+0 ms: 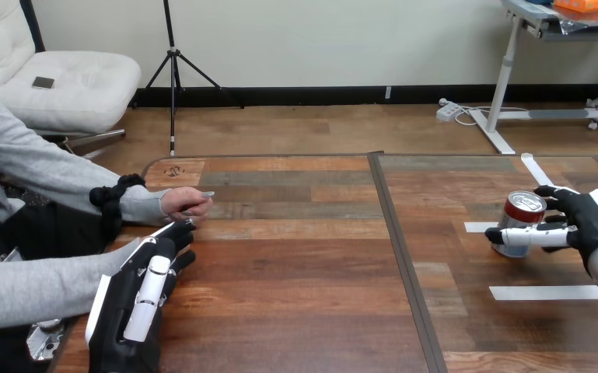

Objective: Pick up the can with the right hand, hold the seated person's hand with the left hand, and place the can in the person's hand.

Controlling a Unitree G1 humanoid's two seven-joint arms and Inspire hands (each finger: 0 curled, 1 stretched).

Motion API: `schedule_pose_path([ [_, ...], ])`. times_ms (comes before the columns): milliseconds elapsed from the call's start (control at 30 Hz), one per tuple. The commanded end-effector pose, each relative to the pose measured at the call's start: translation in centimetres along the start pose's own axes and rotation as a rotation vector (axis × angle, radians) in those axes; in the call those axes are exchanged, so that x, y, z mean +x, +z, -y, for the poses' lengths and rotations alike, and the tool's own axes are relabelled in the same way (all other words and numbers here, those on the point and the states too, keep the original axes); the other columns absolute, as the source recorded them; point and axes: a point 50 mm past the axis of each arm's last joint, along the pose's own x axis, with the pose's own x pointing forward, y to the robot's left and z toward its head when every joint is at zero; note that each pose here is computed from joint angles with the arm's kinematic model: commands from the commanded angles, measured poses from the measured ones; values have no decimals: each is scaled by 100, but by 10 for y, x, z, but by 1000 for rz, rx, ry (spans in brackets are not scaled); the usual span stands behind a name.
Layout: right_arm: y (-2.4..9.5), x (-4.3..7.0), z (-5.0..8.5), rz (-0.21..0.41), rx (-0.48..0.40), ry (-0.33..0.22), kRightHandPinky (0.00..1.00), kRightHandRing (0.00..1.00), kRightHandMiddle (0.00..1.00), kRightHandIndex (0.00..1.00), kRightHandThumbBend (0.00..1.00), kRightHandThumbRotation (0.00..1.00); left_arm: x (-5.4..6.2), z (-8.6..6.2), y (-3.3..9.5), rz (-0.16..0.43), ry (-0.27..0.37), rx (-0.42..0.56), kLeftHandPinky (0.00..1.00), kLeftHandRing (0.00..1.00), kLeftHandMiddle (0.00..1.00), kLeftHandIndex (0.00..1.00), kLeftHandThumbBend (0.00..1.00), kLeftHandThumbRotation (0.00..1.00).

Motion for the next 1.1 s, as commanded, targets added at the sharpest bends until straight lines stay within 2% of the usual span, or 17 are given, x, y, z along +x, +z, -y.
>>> schedule_pose_path([
  [0, 24, 4, -1, 71, 7, -19, 80, 90, 91, 87, 100, 12, 18, 0, 15, 82, -19, 8, 86, 89, 86, 73, 54, 76],
  [133, 25, 4, -2, 68, -17, -22, 80, 89, 90, 86, 100, 13, 17, 0, 16, 87, -20, 15, 86, 89, 86, 73, 54, 76],
  [500, 26, 5, -3, 72, -13, -13, 61, 83, 86, 84, 100, 14, 17, 1, 15, 82, -16, 12, 85, 89, 86, 72, 54, 76],
  [633, 26, 5, -5, 70, -25, -13, 57, 82, 86, 84, 100, 14, 17, 1, 15, 83, -13, 13, 85, 89, 85, 72, 53, 76],
  [933, 28, 6, -8, 54, -79, -16, 67, 88, 90, 86, 100, 17, 18, 1, 15, 91, -17, 4, 85, 89, 85, 72, 53, 75],
  [1033, 29, 6, -8, 57, -76, -17, 68, 87, 90, 86, 100, 18, 17, 1, 15, 92, -17, 4, 85, 89, 85, 72, 53, 75],
  [1067, 29, 6, -8, 58, -73, -17, 62, 83, 86, 86, 100, 18, 17, 1, 15, 92, -16, 7, 85, 88, 85, 72, 55, 74],
])
